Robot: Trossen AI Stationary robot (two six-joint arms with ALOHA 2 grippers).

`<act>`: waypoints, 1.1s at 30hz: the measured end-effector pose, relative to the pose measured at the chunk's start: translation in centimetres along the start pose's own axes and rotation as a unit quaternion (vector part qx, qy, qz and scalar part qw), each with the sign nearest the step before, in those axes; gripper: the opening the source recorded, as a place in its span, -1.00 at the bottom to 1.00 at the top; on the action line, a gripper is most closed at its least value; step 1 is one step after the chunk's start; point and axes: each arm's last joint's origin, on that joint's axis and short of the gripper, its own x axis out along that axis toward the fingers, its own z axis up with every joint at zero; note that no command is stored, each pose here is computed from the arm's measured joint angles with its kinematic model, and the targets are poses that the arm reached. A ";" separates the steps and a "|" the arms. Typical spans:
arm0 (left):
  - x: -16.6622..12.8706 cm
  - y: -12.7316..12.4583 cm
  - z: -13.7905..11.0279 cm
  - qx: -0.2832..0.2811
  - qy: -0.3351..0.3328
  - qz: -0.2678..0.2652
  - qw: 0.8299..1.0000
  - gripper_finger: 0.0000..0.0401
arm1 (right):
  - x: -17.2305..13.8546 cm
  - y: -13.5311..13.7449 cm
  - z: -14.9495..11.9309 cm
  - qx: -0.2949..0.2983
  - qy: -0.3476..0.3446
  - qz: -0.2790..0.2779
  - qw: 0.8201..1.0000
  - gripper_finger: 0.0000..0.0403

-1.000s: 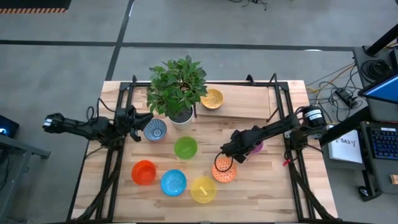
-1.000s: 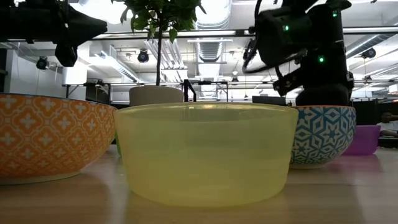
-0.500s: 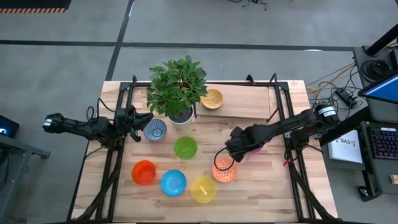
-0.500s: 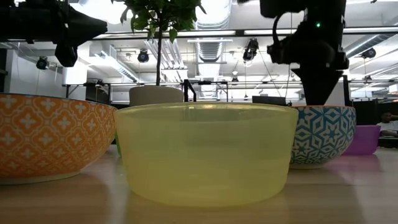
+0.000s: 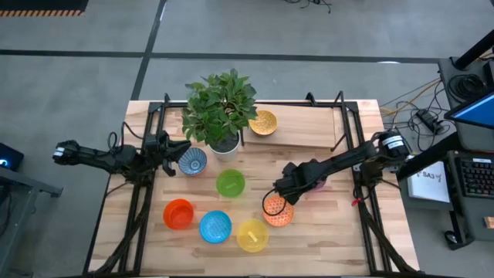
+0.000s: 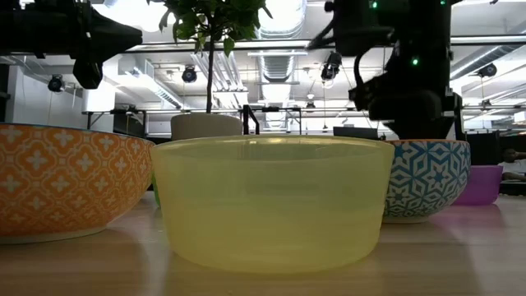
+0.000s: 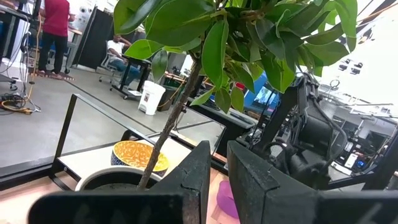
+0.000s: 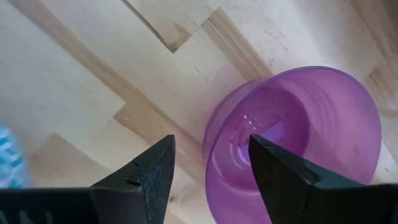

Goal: Place and stack bowls onto a shelf
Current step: Put the purple bowl on the shelf

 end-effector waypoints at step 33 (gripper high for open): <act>0.0 0.0 -0.1 0.002 0.002 0.001 1.000 -0.81 | -8.6 0.4 2.0 -0.163 -0.071 0.125 0.976 -0.94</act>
